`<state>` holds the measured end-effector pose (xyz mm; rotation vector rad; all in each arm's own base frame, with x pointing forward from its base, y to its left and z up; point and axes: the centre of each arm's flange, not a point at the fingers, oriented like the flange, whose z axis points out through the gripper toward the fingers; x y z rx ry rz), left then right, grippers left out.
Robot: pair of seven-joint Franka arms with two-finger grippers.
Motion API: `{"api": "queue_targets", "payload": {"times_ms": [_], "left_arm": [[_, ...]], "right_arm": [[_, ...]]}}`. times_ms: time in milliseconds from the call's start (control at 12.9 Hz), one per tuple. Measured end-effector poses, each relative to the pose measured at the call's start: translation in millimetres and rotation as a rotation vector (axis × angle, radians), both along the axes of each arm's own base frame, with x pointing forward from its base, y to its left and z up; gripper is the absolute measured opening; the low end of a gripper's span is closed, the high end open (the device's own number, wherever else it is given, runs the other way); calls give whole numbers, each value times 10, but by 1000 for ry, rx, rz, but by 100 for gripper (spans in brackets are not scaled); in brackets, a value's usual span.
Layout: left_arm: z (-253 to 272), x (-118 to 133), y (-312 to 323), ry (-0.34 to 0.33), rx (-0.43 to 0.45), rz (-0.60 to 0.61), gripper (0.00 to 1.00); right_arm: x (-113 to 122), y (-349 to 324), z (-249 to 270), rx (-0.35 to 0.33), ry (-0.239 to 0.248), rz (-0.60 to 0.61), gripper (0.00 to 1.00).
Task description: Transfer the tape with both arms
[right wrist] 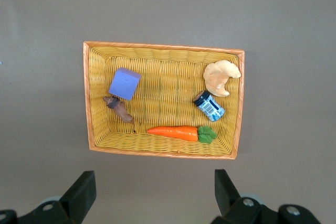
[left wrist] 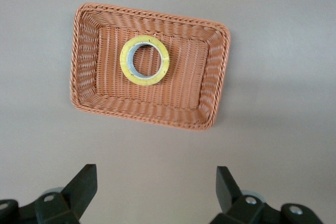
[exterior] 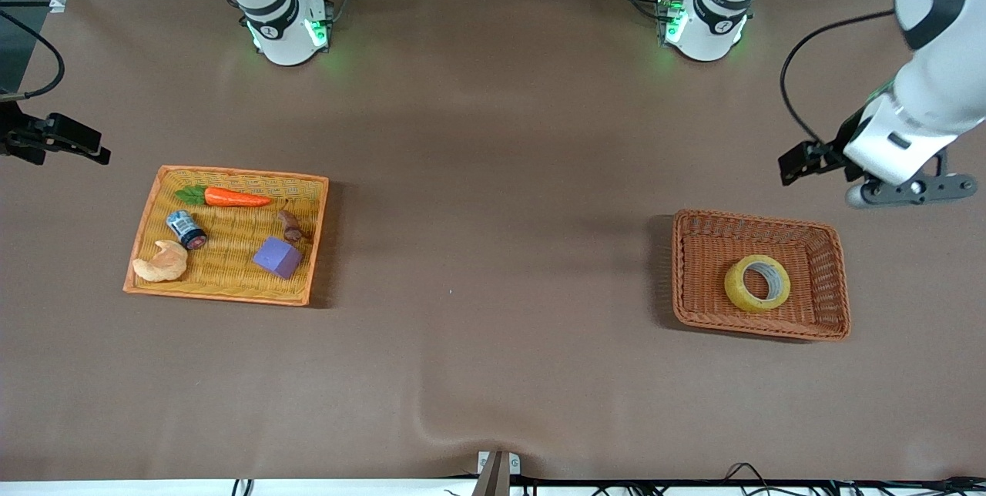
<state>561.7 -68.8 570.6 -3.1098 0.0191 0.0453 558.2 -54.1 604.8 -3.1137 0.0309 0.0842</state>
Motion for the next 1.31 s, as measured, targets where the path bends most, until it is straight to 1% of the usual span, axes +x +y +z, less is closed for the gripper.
{"api": "queue_targets", "payload": {"times_ms": [154,309,618,927,1313], "left_arm": [[67,-24,-25,11,-2,-67,100],[160,-49,-104,16,-17,-94,100],[482,-149,-101,10,-24,-92,100],[700,-330,6,14,-27,-74,100],[682,-335,35,26,-44,-65,100]], "right_arm": [[0,-2,0,0,0,0,100],[0,-3,0,0,0,-1,100],[-1,-8,5,0,-1,-1,100],[-1,-11,9,0,-2,-2,100],[1,-3,10,0,-2,-1,100]]}}
